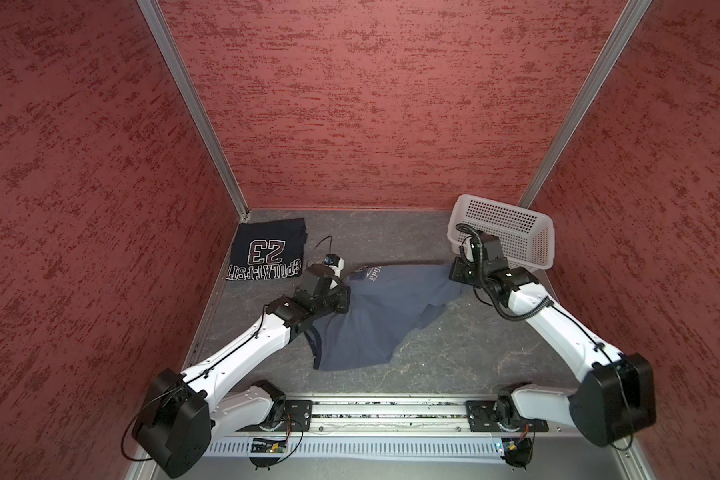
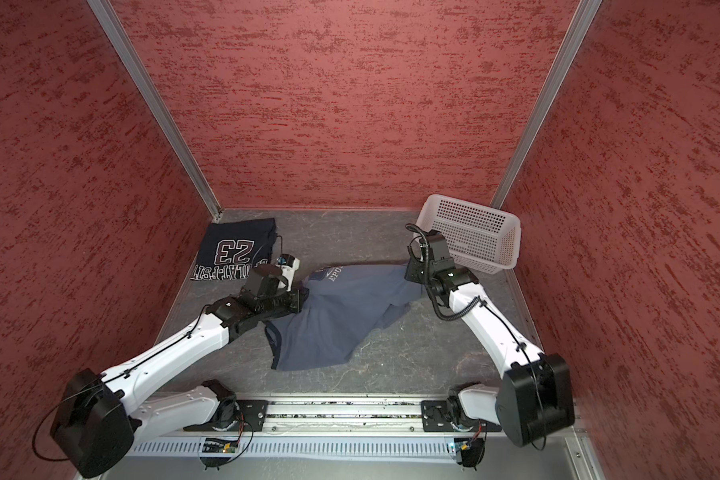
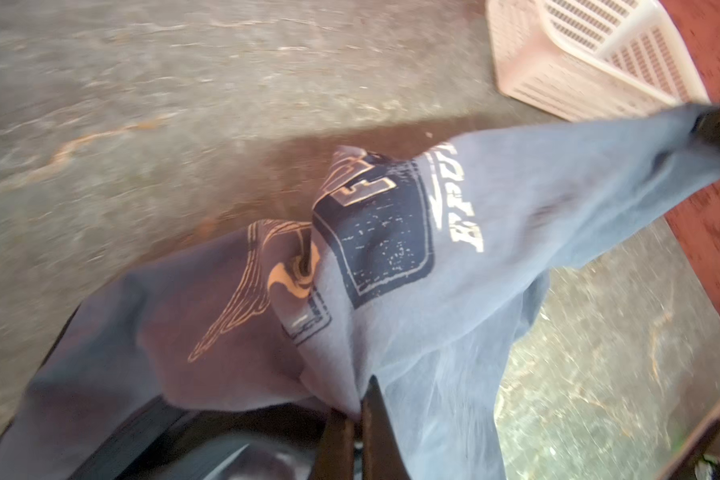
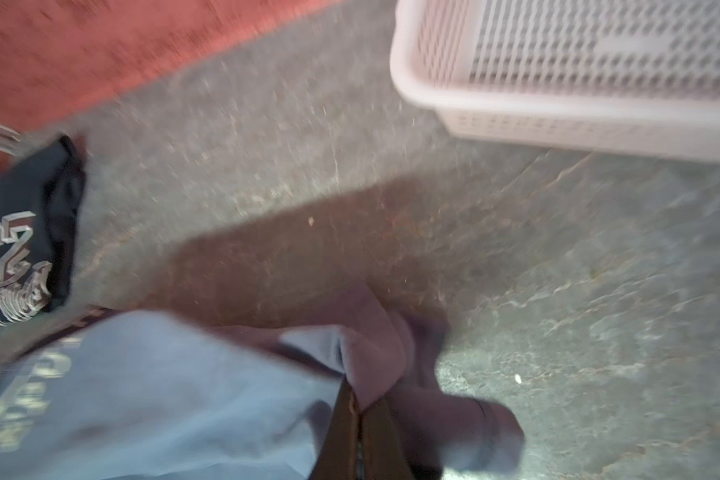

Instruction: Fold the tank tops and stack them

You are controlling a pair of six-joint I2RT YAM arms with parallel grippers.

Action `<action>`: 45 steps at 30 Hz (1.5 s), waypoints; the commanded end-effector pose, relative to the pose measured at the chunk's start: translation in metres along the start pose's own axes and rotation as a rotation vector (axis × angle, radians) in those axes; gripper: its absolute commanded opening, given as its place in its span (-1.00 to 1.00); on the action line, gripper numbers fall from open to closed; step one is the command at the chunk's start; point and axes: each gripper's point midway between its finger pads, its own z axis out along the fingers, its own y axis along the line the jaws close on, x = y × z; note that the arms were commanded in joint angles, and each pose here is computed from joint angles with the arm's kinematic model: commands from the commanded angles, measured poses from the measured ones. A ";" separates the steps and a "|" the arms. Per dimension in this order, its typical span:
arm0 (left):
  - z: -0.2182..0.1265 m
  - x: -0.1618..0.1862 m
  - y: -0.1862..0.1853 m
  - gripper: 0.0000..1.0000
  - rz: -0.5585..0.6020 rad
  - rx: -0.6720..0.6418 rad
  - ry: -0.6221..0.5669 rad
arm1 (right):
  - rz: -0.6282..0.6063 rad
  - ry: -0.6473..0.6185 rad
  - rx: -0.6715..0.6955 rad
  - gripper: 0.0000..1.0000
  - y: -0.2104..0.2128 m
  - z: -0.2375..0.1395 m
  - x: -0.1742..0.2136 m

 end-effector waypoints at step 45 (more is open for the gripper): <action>0.004 -0.010 0.010 -1.00 0.009 -0.107 0.063 | 0.003 0.051 -0.233 -1.00 0.034 -0.069 0.010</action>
